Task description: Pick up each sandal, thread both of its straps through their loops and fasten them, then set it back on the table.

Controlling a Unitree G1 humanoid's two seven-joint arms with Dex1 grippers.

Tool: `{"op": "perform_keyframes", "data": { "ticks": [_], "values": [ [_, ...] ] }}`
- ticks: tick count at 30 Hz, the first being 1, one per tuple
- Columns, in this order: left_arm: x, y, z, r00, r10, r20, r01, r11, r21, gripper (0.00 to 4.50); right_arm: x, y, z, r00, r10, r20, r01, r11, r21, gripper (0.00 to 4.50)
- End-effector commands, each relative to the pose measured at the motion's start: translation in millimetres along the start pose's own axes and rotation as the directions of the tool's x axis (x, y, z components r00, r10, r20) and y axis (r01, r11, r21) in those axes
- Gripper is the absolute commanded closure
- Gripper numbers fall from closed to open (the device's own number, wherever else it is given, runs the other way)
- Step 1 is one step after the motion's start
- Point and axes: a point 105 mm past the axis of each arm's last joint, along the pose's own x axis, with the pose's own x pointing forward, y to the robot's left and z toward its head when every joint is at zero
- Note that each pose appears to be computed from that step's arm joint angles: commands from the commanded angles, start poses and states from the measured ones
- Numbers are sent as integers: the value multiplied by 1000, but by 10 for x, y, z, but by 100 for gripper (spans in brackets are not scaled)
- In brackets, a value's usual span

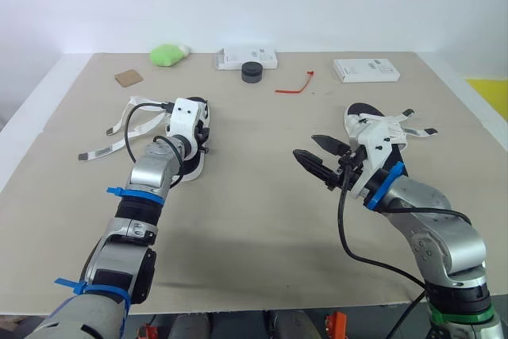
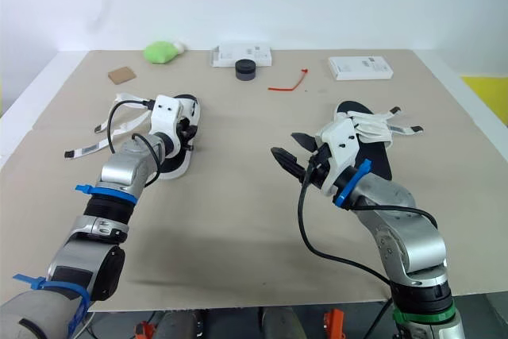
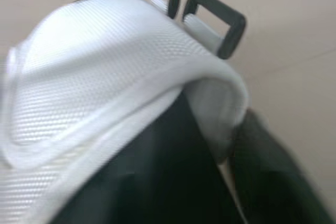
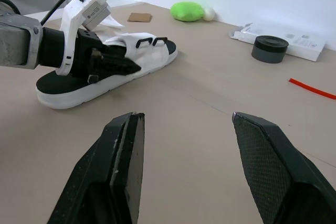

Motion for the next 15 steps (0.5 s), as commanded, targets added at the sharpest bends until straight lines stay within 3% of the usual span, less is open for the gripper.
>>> {"op": "perform_keyframes", "data": {
  "ticks": [1,7,12,15],
  "values": [
    [1,40,80,999,13,29,-14,1000,20,443,-18,0,121,999,0,36,1,999,-37,155],
    [-37,-13,95,998,-30,60,26,997,71,443,-72,-22,145,999,-1,32,2,999,-34,155],
    [-259,-249,235,947,-268,178,234,953,193,443,-166,-36,194,999,35,34,-36,999,15,155],
    [-530,-331,141,873,-454,178,368,853,369,443,-260,-65,193,996,91,16,-92,994,57,155]
  ]
}}
